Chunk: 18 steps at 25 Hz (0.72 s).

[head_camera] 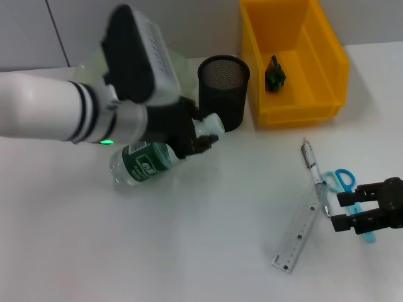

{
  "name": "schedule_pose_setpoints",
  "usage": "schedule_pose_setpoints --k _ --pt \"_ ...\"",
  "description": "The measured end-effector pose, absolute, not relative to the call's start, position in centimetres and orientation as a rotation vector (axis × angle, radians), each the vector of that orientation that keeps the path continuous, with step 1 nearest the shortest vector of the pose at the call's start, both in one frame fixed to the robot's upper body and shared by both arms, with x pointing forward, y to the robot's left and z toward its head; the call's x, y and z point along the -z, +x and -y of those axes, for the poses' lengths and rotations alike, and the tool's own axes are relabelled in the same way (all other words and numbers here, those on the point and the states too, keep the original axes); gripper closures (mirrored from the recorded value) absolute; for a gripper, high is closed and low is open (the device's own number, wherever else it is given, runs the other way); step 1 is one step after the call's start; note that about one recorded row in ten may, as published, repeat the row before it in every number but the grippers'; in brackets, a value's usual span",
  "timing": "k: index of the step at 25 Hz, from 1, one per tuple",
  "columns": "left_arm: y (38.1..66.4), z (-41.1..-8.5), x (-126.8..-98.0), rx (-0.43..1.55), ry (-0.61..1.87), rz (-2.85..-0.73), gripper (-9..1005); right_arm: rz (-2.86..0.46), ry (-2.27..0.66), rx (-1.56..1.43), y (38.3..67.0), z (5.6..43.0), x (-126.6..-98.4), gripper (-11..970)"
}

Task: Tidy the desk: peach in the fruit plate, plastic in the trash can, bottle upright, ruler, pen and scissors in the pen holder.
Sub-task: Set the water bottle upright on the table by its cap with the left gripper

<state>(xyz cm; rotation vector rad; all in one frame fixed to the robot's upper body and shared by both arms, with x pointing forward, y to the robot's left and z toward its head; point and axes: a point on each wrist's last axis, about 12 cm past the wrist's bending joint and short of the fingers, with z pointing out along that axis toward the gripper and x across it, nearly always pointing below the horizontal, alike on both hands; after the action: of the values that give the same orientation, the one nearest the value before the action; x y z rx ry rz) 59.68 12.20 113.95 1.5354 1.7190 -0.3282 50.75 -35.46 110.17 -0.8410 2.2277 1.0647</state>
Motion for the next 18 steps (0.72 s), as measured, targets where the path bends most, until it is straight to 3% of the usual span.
schedule_pose_setpoints --k 18 --pt "60.5 -18.1 -115.8 0.534 1.268 -1.794 562 -2.223 -0.849 -1.06 51.0 35.4 -110.3 126"
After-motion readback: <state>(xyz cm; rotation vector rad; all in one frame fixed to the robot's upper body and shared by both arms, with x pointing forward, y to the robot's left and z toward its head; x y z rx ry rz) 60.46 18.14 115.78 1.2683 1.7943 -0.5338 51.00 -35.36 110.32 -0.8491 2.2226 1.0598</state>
